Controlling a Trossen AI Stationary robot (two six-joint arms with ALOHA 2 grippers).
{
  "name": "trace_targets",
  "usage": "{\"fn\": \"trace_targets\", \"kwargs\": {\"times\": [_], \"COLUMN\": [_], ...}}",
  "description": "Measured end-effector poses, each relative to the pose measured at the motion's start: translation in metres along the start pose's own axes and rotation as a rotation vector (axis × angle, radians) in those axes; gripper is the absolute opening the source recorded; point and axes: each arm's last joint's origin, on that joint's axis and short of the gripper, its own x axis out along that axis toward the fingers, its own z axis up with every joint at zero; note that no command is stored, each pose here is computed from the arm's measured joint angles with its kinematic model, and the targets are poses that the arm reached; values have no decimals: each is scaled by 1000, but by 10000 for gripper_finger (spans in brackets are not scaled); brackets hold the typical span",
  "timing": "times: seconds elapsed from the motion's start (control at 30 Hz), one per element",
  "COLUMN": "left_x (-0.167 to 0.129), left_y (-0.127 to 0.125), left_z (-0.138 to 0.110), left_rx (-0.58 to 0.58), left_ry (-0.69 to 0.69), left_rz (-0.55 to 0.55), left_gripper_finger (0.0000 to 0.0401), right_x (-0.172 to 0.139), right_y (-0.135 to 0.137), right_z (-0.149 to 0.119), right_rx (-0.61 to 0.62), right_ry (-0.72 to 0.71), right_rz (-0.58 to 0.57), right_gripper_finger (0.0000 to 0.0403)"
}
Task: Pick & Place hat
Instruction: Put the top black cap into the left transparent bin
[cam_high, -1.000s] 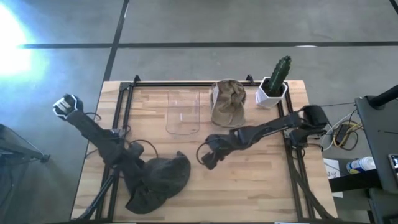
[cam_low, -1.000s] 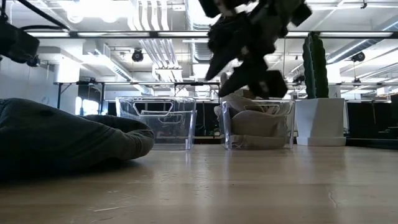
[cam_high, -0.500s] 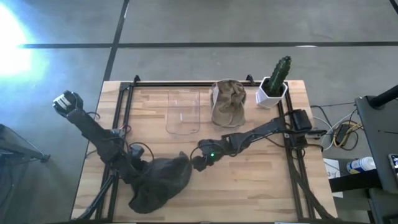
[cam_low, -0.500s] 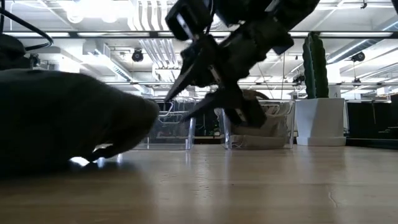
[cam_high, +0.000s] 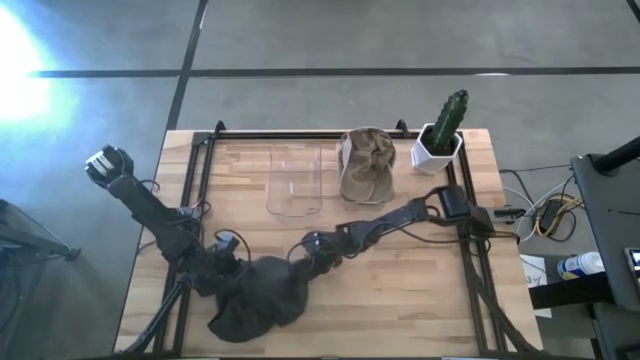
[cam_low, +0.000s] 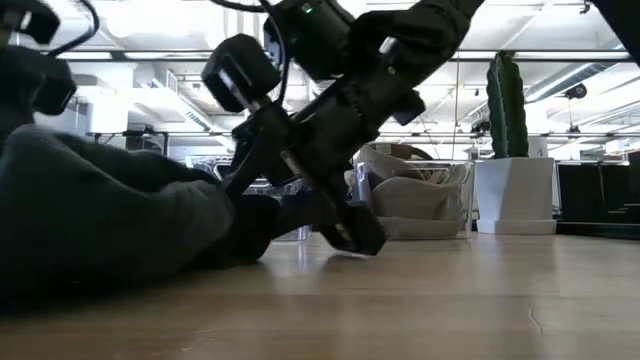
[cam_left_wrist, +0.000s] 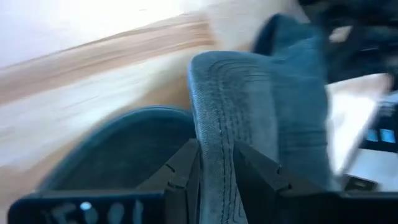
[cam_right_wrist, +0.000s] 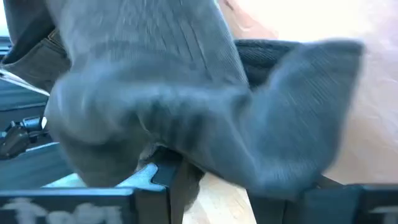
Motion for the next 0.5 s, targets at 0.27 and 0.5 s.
{"fn": "trace_targets", "kwargs": {"times": [0.27,0.5], "left_x": [1,12], "left_y": [-16,-25], "left_z": [-5,-6], "left_rx": [63,131], "left_ry": [6,-28], "left_rz": [-148,-203], "left_gripper_finger": [92,92], "right_x": [6,3], "right_y": [2,5], "right_z": [4,13], "right_rx": [-7,-22], "right_ry": [3,-41], "right_rz": [-1,5], "right_gripper_finger": [132,132]}}
